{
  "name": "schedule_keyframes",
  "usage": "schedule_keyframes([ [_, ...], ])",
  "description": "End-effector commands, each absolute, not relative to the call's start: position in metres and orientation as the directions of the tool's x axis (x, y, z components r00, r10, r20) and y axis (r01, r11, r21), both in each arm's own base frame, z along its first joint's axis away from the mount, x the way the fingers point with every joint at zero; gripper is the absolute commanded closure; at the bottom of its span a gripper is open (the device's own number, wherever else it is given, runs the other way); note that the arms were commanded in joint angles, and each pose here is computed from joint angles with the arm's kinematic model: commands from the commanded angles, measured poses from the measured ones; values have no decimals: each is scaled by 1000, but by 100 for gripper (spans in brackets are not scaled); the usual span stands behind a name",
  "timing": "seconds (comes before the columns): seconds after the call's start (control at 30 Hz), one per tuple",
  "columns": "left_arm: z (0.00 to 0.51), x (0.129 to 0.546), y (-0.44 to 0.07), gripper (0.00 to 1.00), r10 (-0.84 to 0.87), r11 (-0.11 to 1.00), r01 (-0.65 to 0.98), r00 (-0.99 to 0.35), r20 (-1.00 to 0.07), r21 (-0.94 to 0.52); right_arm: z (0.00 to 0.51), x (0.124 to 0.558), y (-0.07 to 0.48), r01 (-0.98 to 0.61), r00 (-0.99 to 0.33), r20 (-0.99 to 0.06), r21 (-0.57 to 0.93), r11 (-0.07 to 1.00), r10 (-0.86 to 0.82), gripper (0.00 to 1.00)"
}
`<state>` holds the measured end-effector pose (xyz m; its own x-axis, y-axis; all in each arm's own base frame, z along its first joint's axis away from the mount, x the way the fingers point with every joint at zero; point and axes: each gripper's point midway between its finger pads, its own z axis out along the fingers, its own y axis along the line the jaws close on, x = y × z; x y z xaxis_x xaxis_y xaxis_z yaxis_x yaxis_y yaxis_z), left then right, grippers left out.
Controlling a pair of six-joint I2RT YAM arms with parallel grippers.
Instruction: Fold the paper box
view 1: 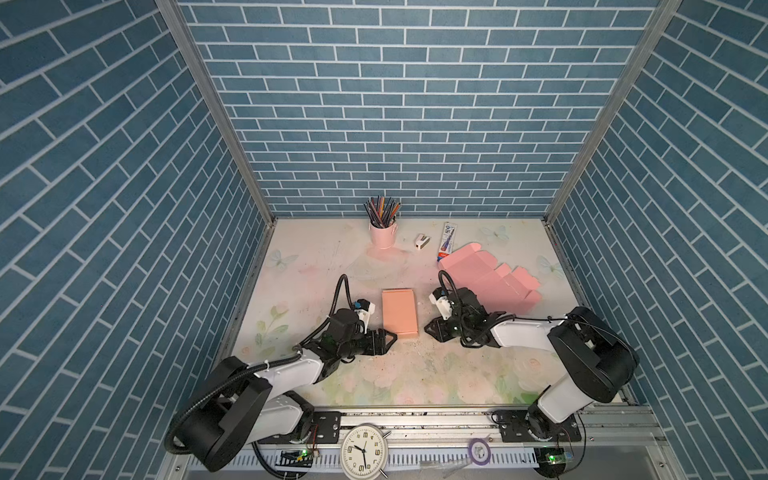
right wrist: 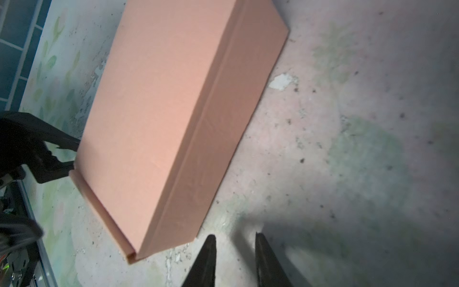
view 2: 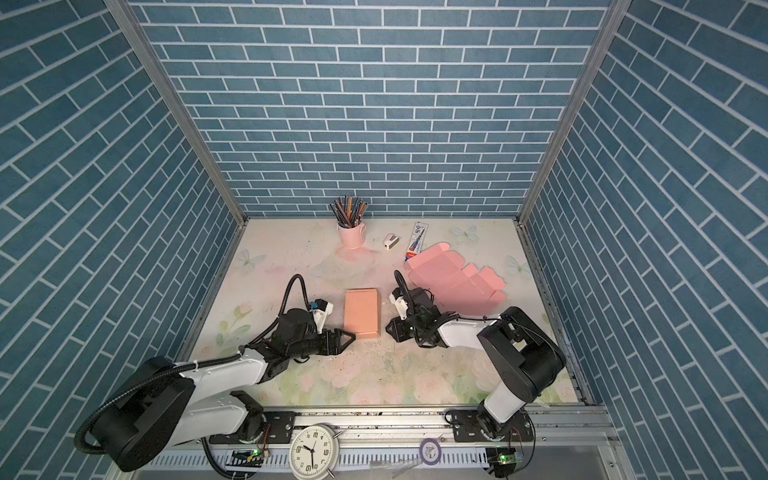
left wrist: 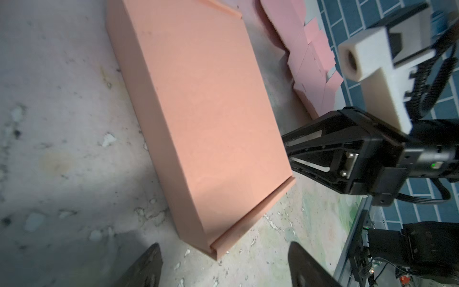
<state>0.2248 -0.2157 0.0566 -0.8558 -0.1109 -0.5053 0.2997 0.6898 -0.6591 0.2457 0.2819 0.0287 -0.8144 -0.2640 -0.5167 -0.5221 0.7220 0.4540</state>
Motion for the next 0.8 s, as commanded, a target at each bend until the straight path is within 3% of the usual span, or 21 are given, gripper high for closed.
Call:
schedule_keyframes([
  [0.0, 63, 230, -207, 18, -112, 694, 306, -849, -517, -652, 41, 261, 280, -547, -790, -549, 427, 720, -275, 71],
  [0.4, 83, 294, -205, 27, -155, 670, 322, -820, -551, -668, 45, 325, 297, -557, -759, -599, 396, 730, -254, 79],
  [0.53, 83, 310, -210, 33, -153, 655, 332, -821, -549, -679, 40, 339, 299, -551, -756, -603, 377, 744, -255, 80],
  [0.77, 71, 327, -216, 34, -141, 660, 322, -834, -533, -679, 28, 351, 311, -554, -765, -589, 395, 733, -261, 82],
])
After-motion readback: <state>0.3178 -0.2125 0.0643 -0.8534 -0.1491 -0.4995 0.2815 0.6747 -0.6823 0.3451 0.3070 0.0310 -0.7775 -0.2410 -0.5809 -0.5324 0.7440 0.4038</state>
